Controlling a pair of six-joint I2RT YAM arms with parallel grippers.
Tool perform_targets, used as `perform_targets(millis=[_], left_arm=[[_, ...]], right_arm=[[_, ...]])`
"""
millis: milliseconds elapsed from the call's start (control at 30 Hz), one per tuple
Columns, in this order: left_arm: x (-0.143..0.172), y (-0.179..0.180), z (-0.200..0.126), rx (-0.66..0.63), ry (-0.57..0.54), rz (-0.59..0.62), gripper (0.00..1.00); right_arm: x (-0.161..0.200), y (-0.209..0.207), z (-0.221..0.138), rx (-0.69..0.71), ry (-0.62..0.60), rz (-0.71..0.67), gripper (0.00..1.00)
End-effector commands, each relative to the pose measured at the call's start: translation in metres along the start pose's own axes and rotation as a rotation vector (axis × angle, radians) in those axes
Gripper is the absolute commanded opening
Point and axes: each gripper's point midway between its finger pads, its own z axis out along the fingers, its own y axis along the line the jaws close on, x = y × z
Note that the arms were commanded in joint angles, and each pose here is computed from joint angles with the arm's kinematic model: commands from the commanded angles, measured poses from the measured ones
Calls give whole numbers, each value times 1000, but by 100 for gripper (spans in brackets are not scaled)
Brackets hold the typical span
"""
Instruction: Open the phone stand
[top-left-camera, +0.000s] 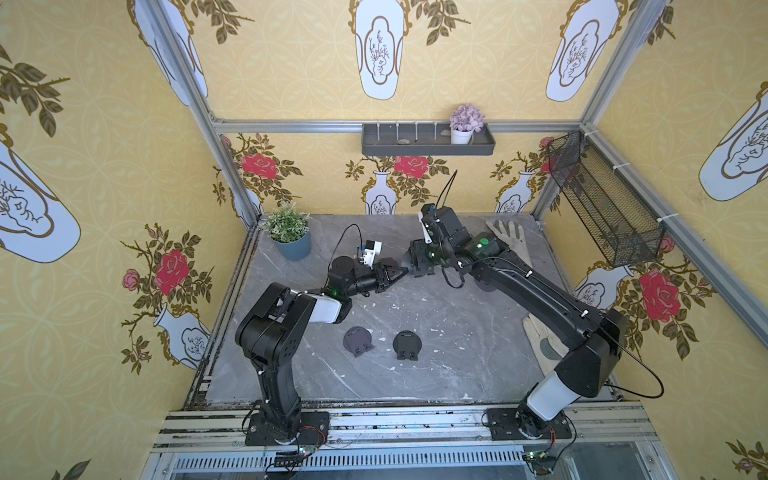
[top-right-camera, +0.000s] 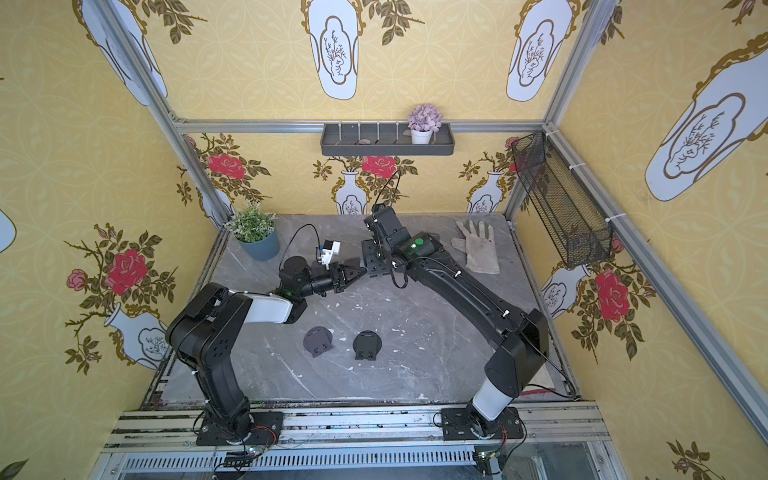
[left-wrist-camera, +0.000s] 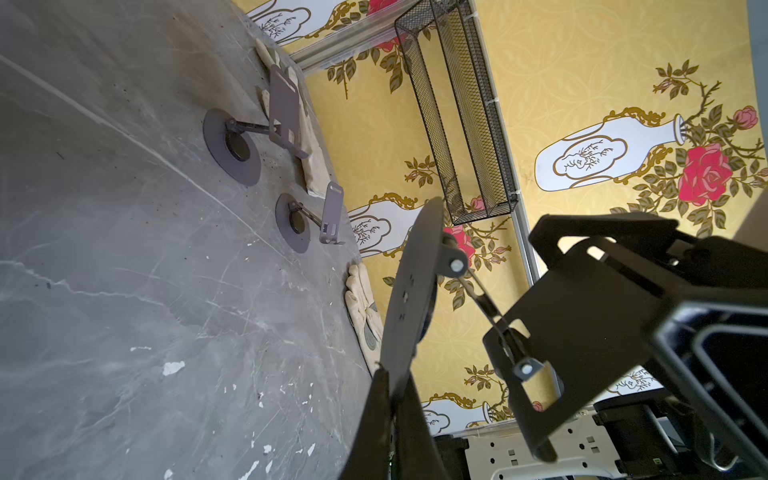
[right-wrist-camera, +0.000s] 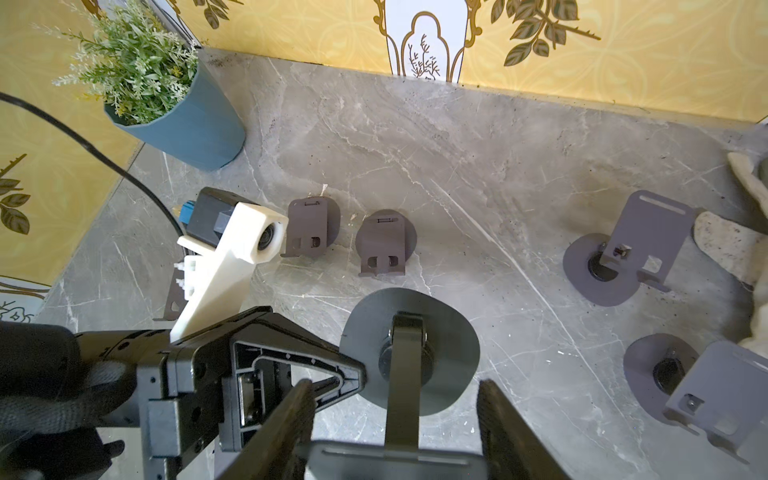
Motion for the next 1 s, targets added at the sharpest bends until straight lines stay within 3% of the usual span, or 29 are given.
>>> perform_targets(millis=[0,733,967], left_arm=[[-16,40,-6,-140,-120,-173,0],[-28,35,-6,-60,-203,-314,0],[-27,27,-5,-40,-182,-285,0]], right_arm=[[2,-17,-15,91,-22,-22,56],[22,-18,-22,135,-69,-60,52],[17,-17,-14,130,-57,-70,53]])
